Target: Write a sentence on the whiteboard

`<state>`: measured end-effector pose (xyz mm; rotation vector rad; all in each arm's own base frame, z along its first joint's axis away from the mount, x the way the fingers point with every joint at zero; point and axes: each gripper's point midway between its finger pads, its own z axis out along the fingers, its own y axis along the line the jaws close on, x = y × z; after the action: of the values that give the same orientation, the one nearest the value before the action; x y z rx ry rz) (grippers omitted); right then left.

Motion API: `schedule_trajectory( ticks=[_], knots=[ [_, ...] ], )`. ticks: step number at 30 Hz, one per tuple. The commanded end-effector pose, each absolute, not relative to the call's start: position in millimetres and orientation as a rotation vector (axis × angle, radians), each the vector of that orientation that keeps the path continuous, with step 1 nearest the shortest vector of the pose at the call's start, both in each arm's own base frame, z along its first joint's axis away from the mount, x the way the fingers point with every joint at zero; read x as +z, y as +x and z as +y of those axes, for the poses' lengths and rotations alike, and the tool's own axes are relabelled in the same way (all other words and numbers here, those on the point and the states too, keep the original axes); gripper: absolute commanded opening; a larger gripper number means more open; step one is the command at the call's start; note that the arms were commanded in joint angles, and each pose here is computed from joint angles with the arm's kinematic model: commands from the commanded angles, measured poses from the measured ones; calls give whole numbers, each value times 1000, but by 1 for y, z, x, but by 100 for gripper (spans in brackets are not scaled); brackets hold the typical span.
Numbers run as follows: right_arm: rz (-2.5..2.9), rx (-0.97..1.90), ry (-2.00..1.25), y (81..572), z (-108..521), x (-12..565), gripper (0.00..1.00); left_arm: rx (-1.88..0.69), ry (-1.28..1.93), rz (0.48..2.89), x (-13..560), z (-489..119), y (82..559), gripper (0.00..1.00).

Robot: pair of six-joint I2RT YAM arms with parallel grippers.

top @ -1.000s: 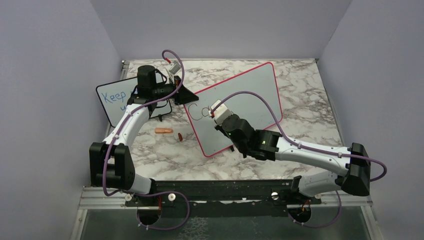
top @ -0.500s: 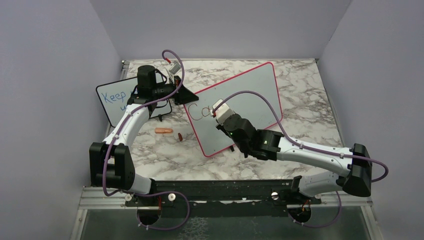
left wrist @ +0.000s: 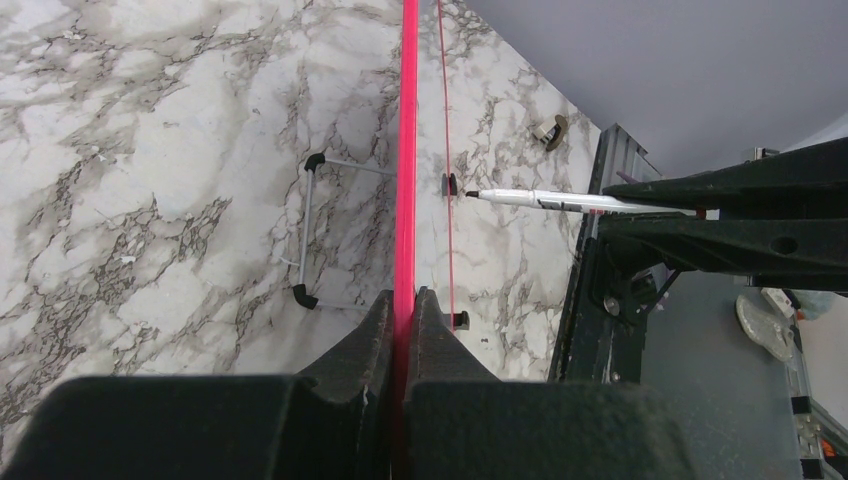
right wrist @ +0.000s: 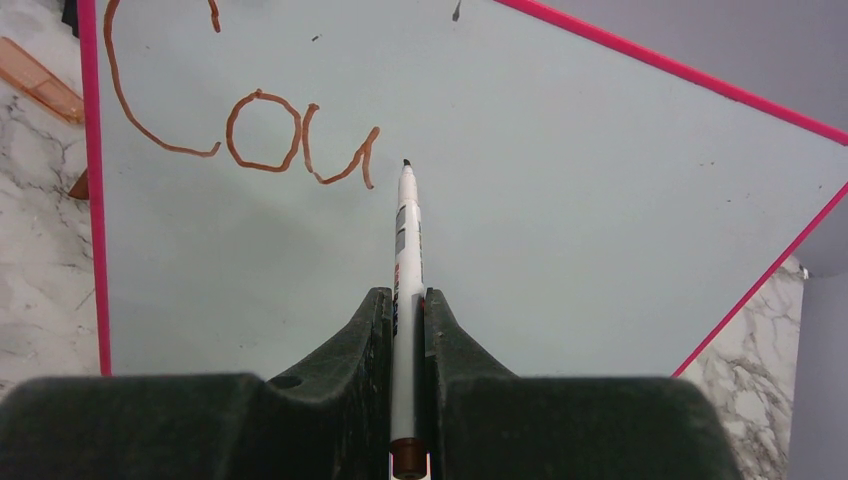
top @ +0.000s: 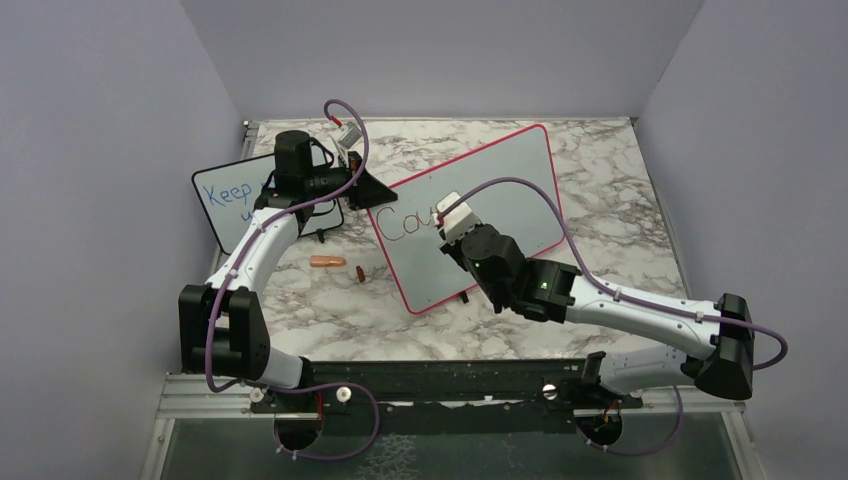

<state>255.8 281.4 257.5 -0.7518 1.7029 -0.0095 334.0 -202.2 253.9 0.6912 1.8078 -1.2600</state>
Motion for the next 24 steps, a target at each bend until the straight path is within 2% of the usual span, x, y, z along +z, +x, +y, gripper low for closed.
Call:
schedule_trajectory(
  ticks=[1, 24],
  knots=[
    [1680, 22, -713, 259, 280, 267, 1, -1244, 702, 1890, 222, -203, 331, 0],
    [1649, 59, -731, 271, 301, 270, 1, -1246, 702, 1894, 221, -203, 331, 0]
  ],
)
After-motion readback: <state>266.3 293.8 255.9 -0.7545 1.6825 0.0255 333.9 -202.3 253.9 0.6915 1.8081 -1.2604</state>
